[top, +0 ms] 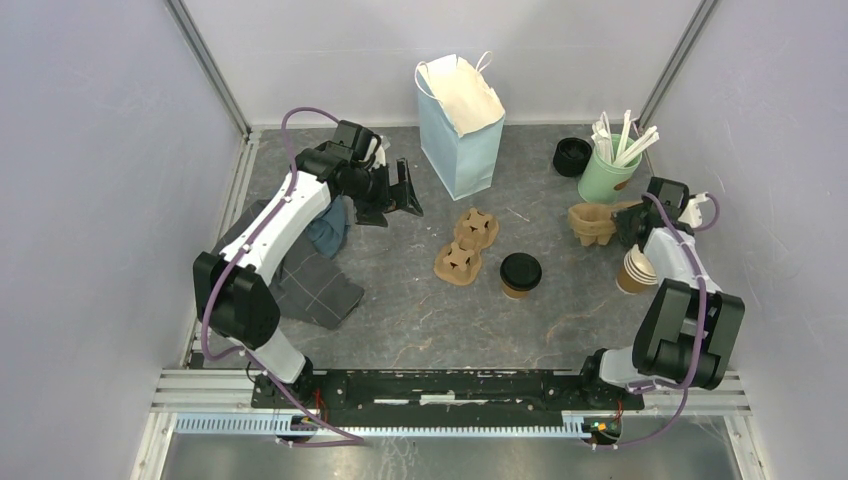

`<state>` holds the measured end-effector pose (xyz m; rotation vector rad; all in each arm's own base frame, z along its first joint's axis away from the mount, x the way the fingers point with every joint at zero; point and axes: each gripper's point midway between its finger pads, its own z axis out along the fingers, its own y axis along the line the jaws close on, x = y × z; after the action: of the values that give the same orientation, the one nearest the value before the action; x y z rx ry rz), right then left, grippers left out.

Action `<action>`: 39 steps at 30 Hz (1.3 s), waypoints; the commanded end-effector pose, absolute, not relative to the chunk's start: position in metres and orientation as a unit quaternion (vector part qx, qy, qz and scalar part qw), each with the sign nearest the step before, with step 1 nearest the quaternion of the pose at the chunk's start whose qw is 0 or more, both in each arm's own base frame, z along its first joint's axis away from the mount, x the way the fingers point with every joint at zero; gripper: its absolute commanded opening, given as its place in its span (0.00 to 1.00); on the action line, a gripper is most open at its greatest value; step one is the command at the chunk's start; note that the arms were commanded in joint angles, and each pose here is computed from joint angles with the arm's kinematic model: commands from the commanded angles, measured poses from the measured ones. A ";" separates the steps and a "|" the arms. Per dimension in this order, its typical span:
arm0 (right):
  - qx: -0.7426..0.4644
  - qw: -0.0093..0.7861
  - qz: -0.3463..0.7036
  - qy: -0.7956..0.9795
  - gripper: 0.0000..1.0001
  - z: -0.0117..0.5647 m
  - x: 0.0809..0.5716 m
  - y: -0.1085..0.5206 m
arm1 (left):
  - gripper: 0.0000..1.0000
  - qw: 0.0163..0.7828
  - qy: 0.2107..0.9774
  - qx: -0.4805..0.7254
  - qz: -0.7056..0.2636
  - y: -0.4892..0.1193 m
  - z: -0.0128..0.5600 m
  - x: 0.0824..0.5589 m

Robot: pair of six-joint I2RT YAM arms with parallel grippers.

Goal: Pack the takeout coffee

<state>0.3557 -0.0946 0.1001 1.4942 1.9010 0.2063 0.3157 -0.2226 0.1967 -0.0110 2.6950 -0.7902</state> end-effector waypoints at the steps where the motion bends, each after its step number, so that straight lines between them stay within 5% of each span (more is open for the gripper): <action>1: 0.565 0.408 0.093 0.711 0.39 0.123 0.383 -0.118 | 0.99 0.180 0.942 0.020 -0.284 -0.224 0.204 0.319; 15: 0.547 0.365 0.071 0.749 0.49 0.097 0.381 -0.118 | 0.99 0.177 0.942 0.019 -0.285 -0.224 0.202 0.320; 23: 0.543 0.350 0.016 0.763 0.77 0.110 0.352 -0.125 | 0.99 0.175 0.941 0.020 -0.288 -0.226 0.202 0.322; 29: 0.511 0.353 0.022 0.784 0.83 0.133 0.348 -0.118 | 0.99 0.172 0.941 0.022 -0.290 -0.228 0.202 0.321; 39: 0.286 0.396 0.017 0.873 0.91 0.190 0.361 -0.045 | 0.99 0.176 0.940 0.023 -0.291 -0.228 0.204 0.321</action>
<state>0.3513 -0.0864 0.1482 1.0949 2.1497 0.0676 0.3156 -0.2240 0.1908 -0.0126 2.7166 -0.7944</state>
